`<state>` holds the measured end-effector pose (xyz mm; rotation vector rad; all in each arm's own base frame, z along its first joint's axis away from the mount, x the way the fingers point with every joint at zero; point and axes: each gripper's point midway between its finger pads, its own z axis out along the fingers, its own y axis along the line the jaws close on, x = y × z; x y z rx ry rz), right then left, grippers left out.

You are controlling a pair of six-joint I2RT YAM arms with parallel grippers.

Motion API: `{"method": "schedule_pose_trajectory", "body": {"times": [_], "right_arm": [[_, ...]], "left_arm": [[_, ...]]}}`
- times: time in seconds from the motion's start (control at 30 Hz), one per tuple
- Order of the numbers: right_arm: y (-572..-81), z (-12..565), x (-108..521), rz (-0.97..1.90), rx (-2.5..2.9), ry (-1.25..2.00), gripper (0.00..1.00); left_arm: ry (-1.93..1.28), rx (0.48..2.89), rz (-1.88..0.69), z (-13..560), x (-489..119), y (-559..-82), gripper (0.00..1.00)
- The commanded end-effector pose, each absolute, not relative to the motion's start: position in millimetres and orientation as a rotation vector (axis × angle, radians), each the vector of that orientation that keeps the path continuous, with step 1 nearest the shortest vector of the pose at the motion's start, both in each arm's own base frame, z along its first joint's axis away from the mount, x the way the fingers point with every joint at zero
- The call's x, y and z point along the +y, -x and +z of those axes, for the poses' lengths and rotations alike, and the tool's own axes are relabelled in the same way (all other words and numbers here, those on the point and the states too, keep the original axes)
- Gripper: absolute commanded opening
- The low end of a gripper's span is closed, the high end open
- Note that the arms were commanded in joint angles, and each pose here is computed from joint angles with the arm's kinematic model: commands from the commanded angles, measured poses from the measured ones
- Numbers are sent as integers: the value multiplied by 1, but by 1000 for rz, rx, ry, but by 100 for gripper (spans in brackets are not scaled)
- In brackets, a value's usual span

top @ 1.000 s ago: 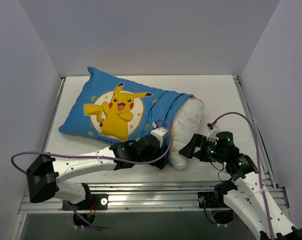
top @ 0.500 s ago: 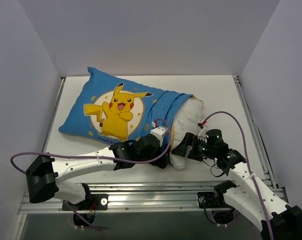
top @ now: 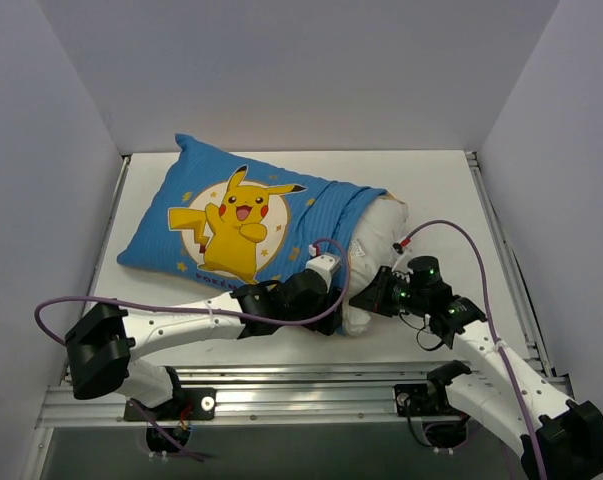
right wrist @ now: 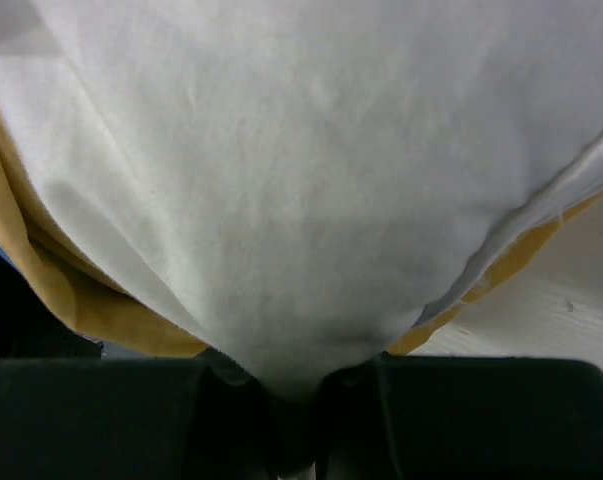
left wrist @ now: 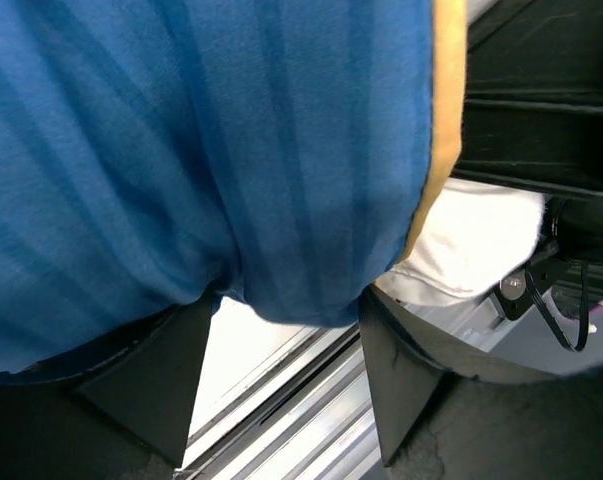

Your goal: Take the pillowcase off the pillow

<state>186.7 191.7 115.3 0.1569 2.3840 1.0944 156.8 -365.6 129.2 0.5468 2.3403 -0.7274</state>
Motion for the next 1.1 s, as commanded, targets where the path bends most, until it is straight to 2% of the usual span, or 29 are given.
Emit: {"method": "schedule_pose_trajectory", "body": {"times": [0.0,0.1,0.13,0.23,0.27,0.33,0.47,0.5,0.57,0.6,0.73,0.9,1.03,1.07], "right_arm": [[-196,145,199,1121,2313,-122,0],[-197,156,200,1126,2295,-113,0],[-199,163,201,1127,2281,-106,0],[-200,174,200,1121,2264,-101,0],[-201,182,200,1122,2251,-95,0],[-201,195,201,1129,2229,-80,0],[-206,260,191,1086,2122,-61,0],[-209,307,188,1087,2019,-23,0],[-208,334,181,1046,2013,-18,0],[-206,380,175,1026,1916,2,0],[-196,433,160,953,1848,34,0],[-175,437,170,1030,1870,157,0],[-145,393,188,1162,1979,350,0],[-142,367,190,1180,2043,364,0]], "left_arm": [[-498,2260,-803,155,-389,-168,67],[-495,2268,-803,151,-392,-168,53],[-496,2271,-801,149,-393,-168,40],[-485,2280,-785,147,-391,-169,17],[-480,2282,-776,146,-390,-170,4],[-458,2287,-723,142,-381,-174,2],[-383,2327,-499,122,-342,-184,2],[-339,2351,-435,110,-327,-184,2],[-240,2356,-275,101,-291,-192,2],[-168,2369,-240,95,-278,-193,2],[33,2380,-24,74,-206,-202,2],[268,2363,62,69,-154,-213,2],[279,2350,-51,75,-163,-226,2],[249,2354,-88,76,-170,-227,2]]}}
